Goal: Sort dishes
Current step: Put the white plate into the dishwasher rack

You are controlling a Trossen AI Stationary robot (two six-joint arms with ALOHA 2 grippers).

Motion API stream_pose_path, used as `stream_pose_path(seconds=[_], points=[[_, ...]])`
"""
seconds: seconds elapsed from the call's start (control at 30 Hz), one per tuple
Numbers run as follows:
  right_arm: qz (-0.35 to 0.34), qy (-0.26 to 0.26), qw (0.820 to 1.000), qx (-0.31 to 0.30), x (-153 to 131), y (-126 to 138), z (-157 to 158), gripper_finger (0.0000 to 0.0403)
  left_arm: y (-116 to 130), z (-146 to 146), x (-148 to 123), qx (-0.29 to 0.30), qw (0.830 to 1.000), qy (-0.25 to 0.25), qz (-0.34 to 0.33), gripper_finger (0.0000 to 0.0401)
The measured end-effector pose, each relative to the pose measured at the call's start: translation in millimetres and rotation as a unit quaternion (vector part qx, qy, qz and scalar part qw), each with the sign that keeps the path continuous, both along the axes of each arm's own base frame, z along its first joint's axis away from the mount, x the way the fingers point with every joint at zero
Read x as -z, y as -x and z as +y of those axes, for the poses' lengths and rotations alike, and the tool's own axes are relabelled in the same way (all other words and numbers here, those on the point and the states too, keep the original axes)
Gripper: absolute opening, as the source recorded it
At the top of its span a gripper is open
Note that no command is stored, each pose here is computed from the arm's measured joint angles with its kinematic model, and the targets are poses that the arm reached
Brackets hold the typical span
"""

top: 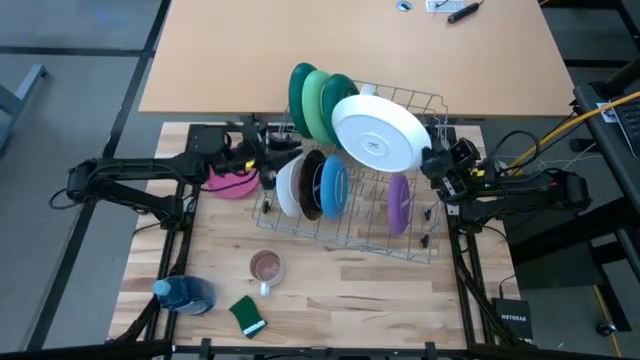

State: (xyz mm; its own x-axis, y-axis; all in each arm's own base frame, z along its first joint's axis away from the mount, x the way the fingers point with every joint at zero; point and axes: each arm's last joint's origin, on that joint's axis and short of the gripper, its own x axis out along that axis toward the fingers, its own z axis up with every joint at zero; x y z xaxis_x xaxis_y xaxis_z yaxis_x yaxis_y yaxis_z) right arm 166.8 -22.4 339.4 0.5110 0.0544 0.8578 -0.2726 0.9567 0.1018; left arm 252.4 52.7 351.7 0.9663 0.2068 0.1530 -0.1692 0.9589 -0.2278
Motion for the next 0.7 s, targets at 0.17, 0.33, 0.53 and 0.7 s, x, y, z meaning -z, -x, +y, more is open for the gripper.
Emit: stream_pose_path(seconds=[0.17,0.33,0.53,0.7], points=[[0.009,0.011,0.999,-0.048,0.5,-0.5,1.8,0.0019,-8.5,13.0,2.0,0.015,0.999,0.028,-0.038,0.01],[0.024,0.03,0.994,-0.105,1.3,-0.9,4.4,0.0019,-16.4,25.9,10.0,0.065,0.996,0.036,-0.038,0.01],[0.044,0.049,0.987,-0.147,2.7,-2.1,6.6,0.0019,-18.1,29.9,14.2,0.089,0.996,-0.003,-0.02,0.01],[0.063,0.046,0.986,-0.148,4.6,-5.1,6.2,0.0019,-19.0,27.2,14.4,0.085,0.994,-0.068,-0.012,0.01]])
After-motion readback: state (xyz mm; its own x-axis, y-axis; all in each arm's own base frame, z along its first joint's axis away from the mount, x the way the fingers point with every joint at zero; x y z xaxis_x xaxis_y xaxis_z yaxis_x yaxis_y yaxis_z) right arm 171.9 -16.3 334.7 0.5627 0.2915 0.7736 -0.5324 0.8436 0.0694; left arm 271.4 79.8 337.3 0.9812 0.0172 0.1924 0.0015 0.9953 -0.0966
